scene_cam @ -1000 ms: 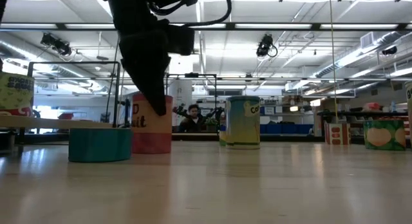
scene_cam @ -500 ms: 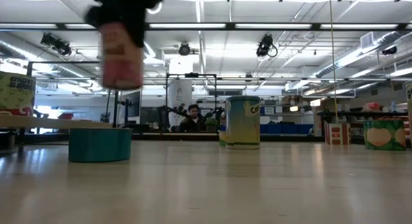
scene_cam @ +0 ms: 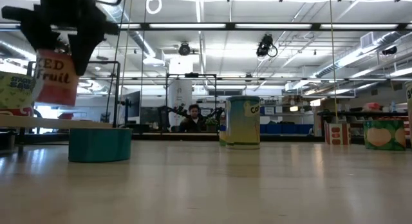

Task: Pick and place cans onto a shelf
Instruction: Put the canned mixed fruit on the shelf

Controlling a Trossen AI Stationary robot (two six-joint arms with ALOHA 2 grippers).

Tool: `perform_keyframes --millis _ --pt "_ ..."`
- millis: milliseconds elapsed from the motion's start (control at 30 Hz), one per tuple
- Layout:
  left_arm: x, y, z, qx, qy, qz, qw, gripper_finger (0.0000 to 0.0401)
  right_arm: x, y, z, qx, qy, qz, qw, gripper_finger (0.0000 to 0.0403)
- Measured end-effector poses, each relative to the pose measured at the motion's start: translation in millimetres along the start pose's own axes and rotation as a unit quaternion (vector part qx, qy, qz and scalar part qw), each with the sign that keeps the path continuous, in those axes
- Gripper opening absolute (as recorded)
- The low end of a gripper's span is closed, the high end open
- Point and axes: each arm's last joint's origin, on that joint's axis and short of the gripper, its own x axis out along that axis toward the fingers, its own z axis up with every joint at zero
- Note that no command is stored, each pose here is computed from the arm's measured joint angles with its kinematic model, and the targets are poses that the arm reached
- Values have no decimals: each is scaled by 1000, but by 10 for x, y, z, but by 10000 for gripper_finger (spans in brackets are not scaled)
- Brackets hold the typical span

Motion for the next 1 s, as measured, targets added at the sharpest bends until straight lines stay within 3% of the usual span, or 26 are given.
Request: perform_keyframes --millis 100,200,1000 --pt "120 22 18 -24 0 20 1000 292 -11 34 -6 -3 1 14 1000 362" --pt "200 -23 37 -39 4 5 999 292 -21 64 -12 2 1 19 1000 361" --pt "319 -76 253 -17 7 -3 1000 306 -17 44 -51 21 22 16 999 362"
